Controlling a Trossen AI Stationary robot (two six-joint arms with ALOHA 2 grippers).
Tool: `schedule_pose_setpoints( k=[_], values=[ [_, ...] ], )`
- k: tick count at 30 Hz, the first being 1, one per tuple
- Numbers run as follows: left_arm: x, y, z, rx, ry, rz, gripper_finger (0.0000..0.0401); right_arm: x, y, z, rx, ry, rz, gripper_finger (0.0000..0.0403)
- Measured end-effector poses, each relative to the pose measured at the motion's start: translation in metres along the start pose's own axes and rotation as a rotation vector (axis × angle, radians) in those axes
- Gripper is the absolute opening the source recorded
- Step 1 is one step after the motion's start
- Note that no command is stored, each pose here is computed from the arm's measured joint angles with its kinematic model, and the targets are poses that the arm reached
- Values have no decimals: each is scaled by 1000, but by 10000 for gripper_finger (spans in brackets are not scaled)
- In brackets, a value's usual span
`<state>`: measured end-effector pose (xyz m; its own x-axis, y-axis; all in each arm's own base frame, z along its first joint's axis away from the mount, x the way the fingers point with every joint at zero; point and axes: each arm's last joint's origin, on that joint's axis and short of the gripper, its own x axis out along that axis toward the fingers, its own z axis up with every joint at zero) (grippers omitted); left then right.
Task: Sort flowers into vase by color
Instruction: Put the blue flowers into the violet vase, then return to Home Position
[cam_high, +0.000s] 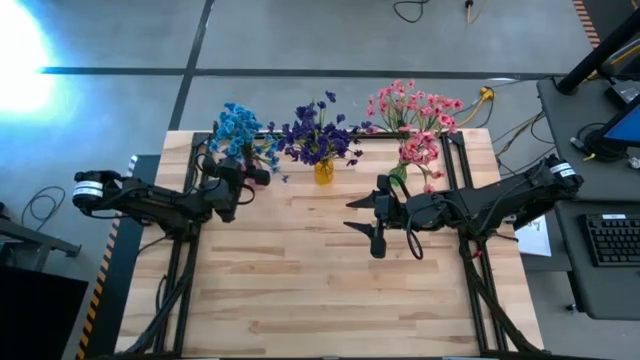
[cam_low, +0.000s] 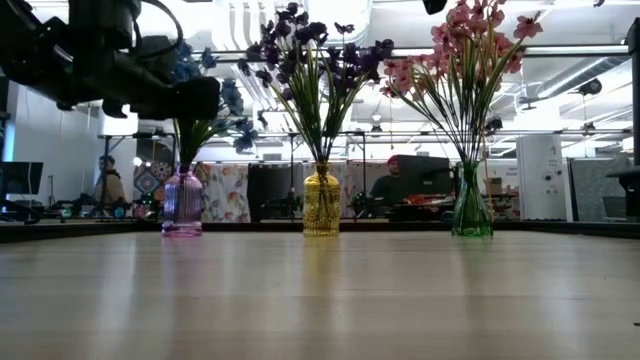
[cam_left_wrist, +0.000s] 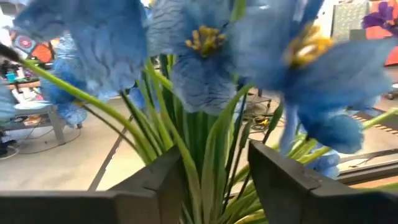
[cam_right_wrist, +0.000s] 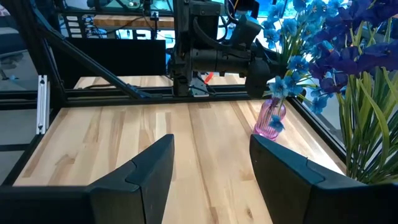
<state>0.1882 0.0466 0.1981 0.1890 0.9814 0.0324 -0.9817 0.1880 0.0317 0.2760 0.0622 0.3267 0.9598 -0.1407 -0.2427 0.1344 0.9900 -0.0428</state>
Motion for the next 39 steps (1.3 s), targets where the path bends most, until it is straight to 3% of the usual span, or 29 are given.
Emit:
schedule_pose_setpoints(
  k=[13, 32, 39],
  values=[
    [-9, -4, 1, -3, 0, -30, 225, 0, 0, 0, 5, 1, 0, 203],
    [-13, -1, 9, 6, -13, -45, 229, 0, 0, 0, 9, 2, 0, 203],
    [-18, 1, 9, 17, 9, 47, 229, 0, 0, -1, 8, 5, 0, 203]
  ],
)
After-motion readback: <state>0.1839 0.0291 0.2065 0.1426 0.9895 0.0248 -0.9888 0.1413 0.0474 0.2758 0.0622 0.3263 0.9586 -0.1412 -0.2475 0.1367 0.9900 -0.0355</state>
